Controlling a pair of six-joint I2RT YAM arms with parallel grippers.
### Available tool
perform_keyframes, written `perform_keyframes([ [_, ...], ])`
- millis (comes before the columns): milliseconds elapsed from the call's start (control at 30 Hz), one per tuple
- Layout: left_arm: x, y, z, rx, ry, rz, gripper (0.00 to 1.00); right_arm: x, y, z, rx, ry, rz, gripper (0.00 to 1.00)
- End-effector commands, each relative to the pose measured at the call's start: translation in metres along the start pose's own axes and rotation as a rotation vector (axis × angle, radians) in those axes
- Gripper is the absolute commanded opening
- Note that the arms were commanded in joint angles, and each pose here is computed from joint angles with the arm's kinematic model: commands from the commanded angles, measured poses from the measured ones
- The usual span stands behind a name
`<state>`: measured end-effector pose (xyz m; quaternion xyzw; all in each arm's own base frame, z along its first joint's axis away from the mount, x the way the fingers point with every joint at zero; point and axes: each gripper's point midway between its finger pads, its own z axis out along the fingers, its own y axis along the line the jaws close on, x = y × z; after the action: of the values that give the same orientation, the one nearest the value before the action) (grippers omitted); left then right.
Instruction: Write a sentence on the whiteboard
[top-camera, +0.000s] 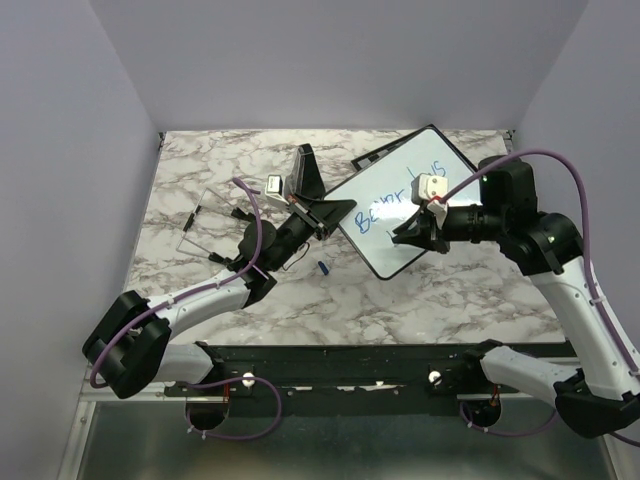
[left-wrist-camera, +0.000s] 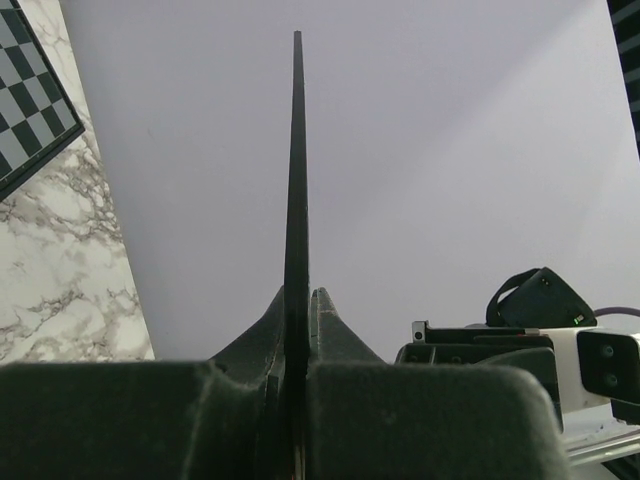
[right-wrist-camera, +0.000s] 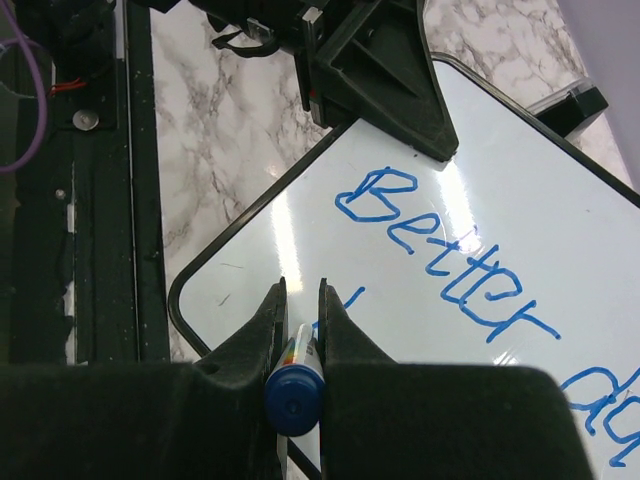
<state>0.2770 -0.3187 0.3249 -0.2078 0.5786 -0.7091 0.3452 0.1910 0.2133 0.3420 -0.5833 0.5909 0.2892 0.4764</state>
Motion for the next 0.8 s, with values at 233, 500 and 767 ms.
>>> perform_keyframes([
  [233, -0.012, -0.062, -0.003, 0.218, -0.042, -0.080, 0.00, -0.014, -0.025, 0.008, 0.040, 0.002, 0.028, 0.01],
  [500, -0.008, -0.064, -0.004, 0.225, -0.018, -0.077, 0.00, -0.005, -0.039, 0.011, 0.101, 0.035, 0.042, 0.00],
  [767, -0.008, -0.064, -0.005, 0.230, -0.017, -0.075, 0.00, -0.003, -0.048, 0.007, 0.166, 0.051, 0.058, 0.01],
])
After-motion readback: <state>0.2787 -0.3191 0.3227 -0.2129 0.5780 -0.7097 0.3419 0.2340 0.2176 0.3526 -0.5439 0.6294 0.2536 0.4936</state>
